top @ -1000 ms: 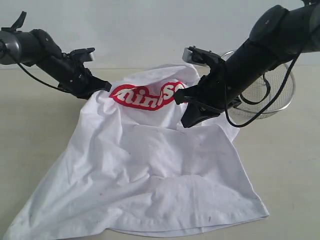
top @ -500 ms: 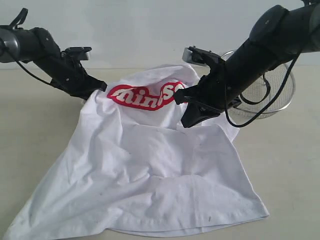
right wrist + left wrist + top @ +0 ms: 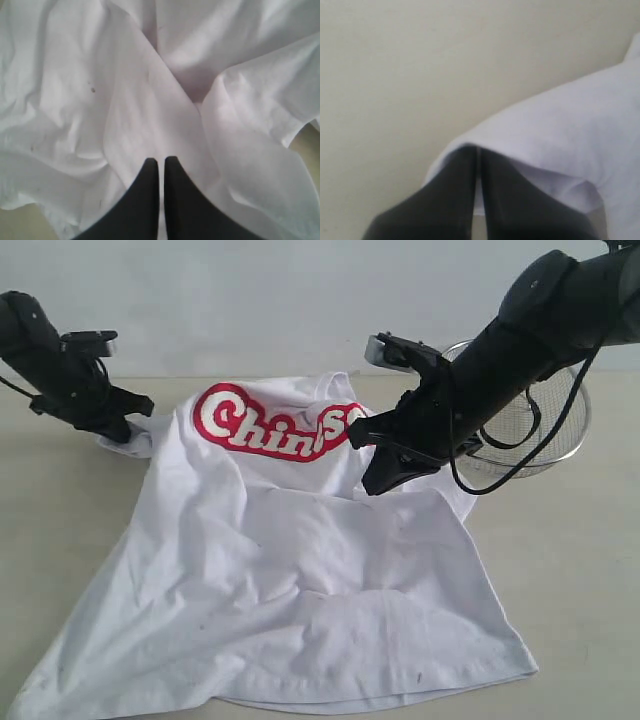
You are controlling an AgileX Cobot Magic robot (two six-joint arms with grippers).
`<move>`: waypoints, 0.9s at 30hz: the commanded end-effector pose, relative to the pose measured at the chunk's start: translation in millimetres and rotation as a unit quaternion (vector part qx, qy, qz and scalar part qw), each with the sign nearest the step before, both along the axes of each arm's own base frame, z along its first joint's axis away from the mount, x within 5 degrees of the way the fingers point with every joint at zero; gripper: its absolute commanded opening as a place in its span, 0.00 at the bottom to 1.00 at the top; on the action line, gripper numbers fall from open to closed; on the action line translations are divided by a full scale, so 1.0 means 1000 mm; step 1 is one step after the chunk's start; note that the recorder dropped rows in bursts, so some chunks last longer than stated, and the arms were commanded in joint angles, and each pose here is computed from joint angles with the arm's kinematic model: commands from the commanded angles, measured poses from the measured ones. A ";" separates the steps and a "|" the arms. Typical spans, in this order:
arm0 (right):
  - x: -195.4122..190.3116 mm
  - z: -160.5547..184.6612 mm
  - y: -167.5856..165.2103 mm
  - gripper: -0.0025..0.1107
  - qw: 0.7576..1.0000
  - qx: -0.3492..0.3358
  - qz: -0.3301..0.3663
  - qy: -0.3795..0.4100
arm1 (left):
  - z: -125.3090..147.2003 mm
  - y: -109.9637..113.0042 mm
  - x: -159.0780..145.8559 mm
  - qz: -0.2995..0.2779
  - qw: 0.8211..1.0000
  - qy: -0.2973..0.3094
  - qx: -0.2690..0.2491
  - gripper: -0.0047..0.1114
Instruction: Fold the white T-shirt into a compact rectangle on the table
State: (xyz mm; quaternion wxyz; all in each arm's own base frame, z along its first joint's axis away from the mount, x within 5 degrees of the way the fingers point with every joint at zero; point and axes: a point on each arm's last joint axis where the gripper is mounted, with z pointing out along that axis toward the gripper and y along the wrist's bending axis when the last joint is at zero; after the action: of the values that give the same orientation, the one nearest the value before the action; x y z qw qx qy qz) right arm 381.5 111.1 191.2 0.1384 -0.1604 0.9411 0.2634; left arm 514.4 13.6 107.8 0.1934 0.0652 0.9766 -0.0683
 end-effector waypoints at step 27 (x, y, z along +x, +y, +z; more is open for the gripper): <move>0.000 0.012 0.010 0.02 0.996 0.082 0.030 -0.019 | 0.083 0.016 -0.020 -0.005 0.998 -0.013 -0.058 0.08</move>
State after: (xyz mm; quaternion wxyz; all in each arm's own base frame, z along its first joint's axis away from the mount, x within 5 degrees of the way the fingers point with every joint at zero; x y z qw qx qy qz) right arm 380.2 123.4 200.6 0.1548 -0.1762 0.9104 0.3408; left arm 497.6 31.2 196.1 0.2343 0.0621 0.9637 -0.1116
